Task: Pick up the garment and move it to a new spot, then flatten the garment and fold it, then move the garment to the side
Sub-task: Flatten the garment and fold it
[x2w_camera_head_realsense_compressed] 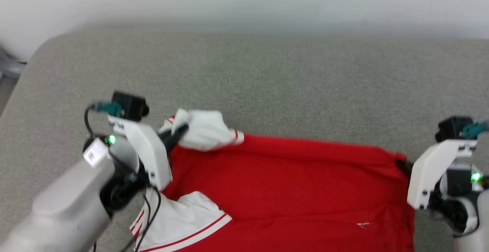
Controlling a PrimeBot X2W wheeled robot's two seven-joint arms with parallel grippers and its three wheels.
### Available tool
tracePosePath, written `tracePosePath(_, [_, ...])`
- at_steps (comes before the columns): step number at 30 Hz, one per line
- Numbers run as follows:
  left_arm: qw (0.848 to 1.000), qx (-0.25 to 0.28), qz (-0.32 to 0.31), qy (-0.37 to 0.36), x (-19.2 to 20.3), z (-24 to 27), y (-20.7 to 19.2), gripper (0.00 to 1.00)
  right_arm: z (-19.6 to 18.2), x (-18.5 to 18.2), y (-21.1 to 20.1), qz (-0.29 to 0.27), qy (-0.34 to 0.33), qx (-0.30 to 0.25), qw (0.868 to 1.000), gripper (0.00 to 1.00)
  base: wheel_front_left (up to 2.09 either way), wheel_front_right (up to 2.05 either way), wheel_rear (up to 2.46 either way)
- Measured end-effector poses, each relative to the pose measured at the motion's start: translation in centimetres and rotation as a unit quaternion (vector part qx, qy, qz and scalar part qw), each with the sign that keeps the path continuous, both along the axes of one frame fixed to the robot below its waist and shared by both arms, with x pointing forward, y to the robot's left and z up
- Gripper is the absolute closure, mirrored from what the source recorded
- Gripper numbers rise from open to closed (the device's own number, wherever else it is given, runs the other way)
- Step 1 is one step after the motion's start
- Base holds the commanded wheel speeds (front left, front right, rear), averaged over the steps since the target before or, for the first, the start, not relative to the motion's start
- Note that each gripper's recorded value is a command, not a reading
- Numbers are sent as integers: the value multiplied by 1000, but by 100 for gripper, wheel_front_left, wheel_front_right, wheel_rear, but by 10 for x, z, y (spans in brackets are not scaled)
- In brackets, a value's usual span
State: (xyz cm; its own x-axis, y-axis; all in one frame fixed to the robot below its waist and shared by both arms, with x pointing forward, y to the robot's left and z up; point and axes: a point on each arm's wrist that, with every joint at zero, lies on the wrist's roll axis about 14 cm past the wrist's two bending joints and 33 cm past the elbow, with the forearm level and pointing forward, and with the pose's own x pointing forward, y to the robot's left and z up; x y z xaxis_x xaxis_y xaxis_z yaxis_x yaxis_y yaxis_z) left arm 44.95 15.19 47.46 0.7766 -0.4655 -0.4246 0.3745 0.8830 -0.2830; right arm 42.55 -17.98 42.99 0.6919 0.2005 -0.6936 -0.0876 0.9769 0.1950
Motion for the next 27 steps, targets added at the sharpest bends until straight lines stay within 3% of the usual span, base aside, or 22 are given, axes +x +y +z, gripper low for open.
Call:
tracePosePath(6, [1000,-7,17,14,-50,-16,5,100,-4,-34,5,-3,-1,17,1000,100,0,0,0])
tracePosePath(15, [991,-47,69,101,-128,-60,6,100,-22,-70,1,-32,16,47,998,100,0,0,0])
tracePosePath(20, [987,-63,91,120,-147,-74,5,100,-37,-86,1,-50,27,59,997,100,0,0,0])
tracePosePath(21, [986,-65,94,121,-149,-76,4,100,-41,-90,2,-51,31,62,996,84,0,0,0])
tracePosePath(22, [986,-67,98,118,-149,-78,3,75,-44,-94,4,-53,33,66,996,21,0,0,0])
tracePosePath(23, [986,-67,102,116,-149,-80,4,31,-47,-96,6,-54,34,68,996,0,0,0,0])
tracePosePath(24, [986,-68,103,114,-149,-81,3,0,-48,-98,7,-56,30,71,995,0,0,0,0])
tracePosePath(27, [987,-71,107,94,-145,-81,1,0,-46,-99,13,-61,7,82,995,0,0,0,0])
